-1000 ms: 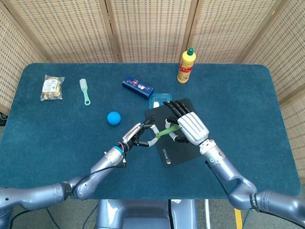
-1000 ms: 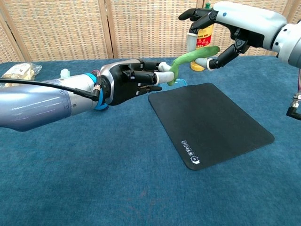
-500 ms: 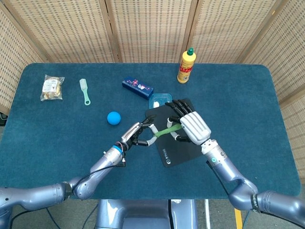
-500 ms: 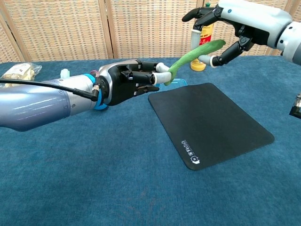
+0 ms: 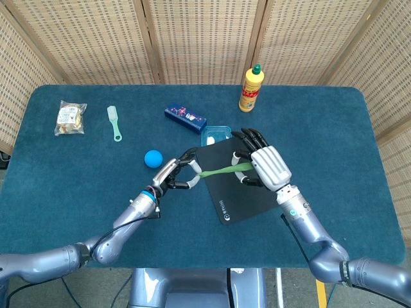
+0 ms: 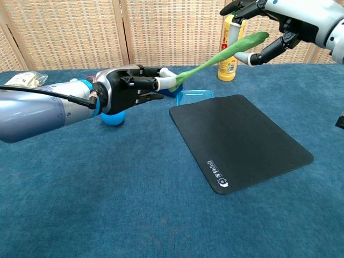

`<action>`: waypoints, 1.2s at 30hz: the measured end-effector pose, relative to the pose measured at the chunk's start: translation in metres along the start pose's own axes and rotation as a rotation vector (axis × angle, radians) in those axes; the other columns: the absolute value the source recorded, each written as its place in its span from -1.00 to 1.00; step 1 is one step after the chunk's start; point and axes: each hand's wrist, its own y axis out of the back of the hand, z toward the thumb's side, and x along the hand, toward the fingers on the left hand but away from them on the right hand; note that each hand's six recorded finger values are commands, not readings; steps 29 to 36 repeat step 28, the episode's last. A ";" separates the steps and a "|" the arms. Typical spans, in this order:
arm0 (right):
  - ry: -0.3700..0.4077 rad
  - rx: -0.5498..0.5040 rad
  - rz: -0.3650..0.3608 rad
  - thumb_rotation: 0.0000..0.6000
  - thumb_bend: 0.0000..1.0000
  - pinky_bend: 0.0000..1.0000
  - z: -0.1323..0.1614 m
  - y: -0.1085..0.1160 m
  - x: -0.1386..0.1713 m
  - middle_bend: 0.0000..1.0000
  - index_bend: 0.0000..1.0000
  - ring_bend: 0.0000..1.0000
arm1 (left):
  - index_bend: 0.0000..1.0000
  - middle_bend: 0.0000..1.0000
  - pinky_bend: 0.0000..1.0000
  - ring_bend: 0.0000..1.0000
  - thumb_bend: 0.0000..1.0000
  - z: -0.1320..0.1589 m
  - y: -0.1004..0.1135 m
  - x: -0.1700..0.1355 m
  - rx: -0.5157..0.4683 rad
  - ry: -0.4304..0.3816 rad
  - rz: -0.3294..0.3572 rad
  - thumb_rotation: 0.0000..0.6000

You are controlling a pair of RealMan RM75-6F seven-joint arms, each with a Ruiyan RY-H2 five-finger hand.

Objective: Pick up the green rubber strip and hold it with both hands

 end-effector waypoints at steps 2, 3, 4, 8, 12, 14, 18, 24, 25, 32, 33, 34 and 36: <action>-0.006 -0.005 -0.004 1.00 0.13 -1.00 -0.001 0.001 0.000 -0.63 0.65 -1.00 | 0.52 -1.00 -1.00 -1.00 -0.09 0.000 0.005 -0.001 0.005 0.001 0.009 1.00; -0.009 -0.009 -0.008 1.00 0.13 -1.00 -0.001 0.003 0.000 -0.63 0.65 -1.00 | 0.52 -1.00 -1.00 -1.00 -0.09 0.000 0.009 -0.002 0.007 0.002 0.015 1.00; -0.012 -0.010 -0.012 1.00 0.13 -1.00 -0.002 0.004 0.000 -0.63 0.65 -1.00 | 0.52 -1.00 -1.00 -1.00 -0.09 -0.001 0.011 -0.003 0.008 0.003 0.020 1.00; -0.021 0.007 -0.033 1.00 0.13 -1.00 -0.005 0.011 -0.001 -0.63 0.65 -1.00 | 0.52 -1.00 -1.00 -1.00 -0.09 -0.002 0.028 -0.008 0.023 0.008 0.050 1.00; -0.026 0.034 -0.047 1.00 0.13 -1.00 -0.010 0.015 -0.001 -0.63 0.64 -1.00 | 0.52 -1.00 -1.00 -1.00 -0.09 -0.002 0.048 -0.014 0.046 0.013 0.079 1.00; -0.028 0.053 -0.057 1.00 0.13 -1.00 -0.013 0.018 0.000 -0.63 0.64 -1.00 | 0.52 -1.00 -1.00 -1.00 -0.09 -0.002 0.059 -0.017 0.064 0.015 0.099 1.00; -0.037 0.078 -0.080 1.00 0.13 -1.00 -0.021 0.026 0.000 -0.63 0.64 -1.00 | 0.52 -1.00 -1.00 -1.00 -0.09 -0.001 0.091 -0.027 0.103 0.022 0.158 1.00; -0.059 0.092 -0.088 1.00 0.13 -1.00 -0.032 0.032 0.004 -0.63 0.64 -1.00 | 0.52 -1.00 -1.00 -1.00 -0.09 0.001 0.144 -0.050 0.178 0.034 0.258 1.00; -0.061 0.093 -0.085 1.00 0.13 -1.00 -0.033 0.031 0.005 -0.63 0.64 -1.00 | 0.53 -1.00 -1.00 -1.00 -0.09 0.002 0.150 -0.053 0.190 0.035 0.270 1.00; -0.063 0.096 -0.070 1.00 0.13 -1.00 -0.034 0.028 0.008 -0.63 0.65 -1.00 | 0.53 -1.00 -1.00 -1.00 -0.09 0.005 0.165 -0.066 0.218 0.035 0.300 1.00; -0.063 0.096 -0.070 1.00 0.13 -1.00 -0.034 0.028 0.008 -0.63 0.65 -1.00 | 0.53 -1.00 -1.00 -1.00 -0.09 0.005 0.165 -0.066 0.218 0.035 0.300 1.00; -0.063 0.096 -0.070 1.00 0.13 -1.00 -0.034 0.028 0.008 -0.63 0.65 -1.00 | 0.53 -1.00 -1.00 -1.00 -0.09 0.005 0.165 -0.066 0.218 0.035 0.300 1.00; -0.063 0.096 -0.070 1.00 0.13 -1.00 -0.034 0.028 0.008 -0.63 0.65 -1.00 | 0.53 -1.00 -1.00 -1.00 -0.09 0.005 0.165 -0.066 0.218 0.035 0.300 1.00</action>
